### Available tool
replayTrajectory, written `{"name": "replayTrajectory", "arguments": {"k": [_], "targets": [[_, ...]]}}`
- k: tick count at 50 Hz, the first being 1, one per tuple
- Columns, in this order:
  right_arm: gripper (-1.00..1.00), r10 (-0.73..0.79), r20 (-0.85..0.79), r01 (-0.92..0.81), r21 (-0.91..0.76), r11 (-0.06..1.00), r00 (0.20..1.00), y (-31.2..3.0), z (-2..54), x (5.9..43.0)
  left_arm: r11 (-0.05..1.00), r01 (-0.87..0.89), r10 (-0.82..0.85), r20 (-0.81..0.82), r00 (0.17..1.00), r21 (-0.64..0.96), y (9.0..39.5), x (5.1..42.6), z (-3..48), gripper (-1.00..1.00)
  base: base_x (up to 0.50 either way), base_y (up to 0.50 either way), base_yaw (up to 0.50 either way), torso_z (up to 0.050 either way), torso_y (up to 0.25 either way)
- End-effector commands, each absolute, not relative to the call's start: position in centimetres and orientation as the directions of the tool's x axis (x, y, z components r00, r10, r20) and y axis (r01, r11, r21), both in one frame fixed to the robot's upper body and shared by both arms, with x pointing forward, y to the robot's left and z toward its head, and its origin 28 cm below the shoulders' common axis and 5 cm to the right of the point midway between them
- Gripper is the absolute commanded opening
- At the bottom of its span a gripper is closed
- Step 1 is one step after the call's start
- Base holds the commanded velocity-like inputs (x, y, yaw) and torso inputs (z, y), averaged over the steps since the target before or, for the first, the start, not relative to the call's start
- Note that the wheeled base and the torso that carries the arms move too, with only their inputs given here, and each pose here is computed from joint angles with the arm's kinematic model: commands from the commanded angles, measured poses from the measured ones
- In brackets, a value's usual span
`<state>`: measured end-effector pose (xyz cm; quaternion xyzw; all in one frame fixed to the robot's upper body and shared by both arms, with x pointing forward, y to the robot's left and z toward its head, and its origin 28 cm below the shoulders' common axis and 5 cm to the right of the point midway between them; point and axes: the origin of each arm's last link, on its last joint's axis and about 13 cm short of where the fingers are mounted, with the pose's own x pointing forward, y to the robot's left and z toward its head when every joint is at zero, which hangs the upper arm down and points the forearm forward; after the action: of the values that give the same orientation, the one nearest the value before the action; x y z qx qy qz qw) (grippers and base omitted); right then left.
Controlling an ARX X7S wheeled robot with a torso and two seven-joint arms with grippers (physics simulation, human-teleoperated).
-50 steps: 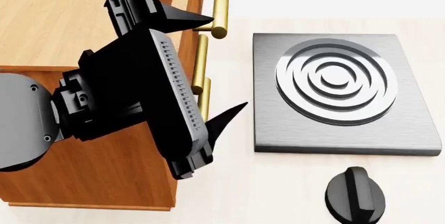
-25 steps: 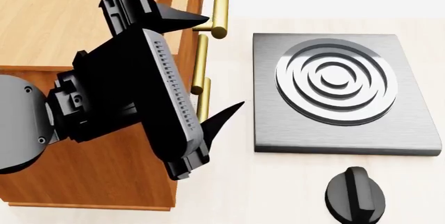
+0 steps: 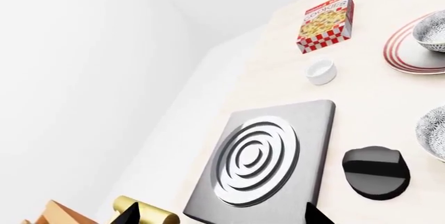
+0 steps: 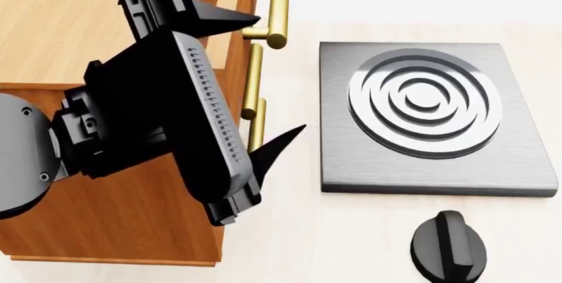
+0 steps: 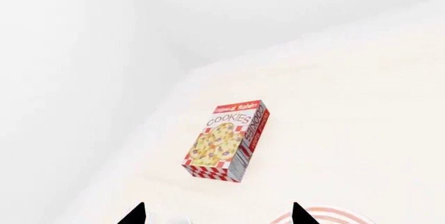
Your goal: Pick the akita bowl on the wooden cabinet and place it on the plate.
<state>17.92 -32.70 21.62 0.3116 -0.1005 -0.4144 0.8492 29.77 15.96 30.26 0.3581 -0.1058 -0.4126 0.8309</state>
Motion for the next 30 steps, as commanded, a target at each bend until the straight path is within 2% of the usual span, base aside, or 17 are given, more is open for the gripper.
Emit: {"name": "replayTrajectory", "arguments": {"k": [1, 30], "targets": [[1.00, -0.731, 0.038, 0.568, 0.603, 0.560, 0.681, -31.0, 24.9, 17.7, 0.405, 0.606, -0.761, -0.116, 0.639, 0.685, 16.0, 29.6, 30.5, 1.00, 0.00, 0.00, 0.00, 0.000, 0.000], [1.00, -0.579, 0.284, 0.321, 0.610, 0.724, 0.764, -27.2, 31.8, 16.3, 0.412, 0.611, -0.759, -0.116, 0.641, 0.677, 16.3, 29.6, 30.0, 1.00, 0.00, 0.00, 0.00, 0.000, 0.000]]}}
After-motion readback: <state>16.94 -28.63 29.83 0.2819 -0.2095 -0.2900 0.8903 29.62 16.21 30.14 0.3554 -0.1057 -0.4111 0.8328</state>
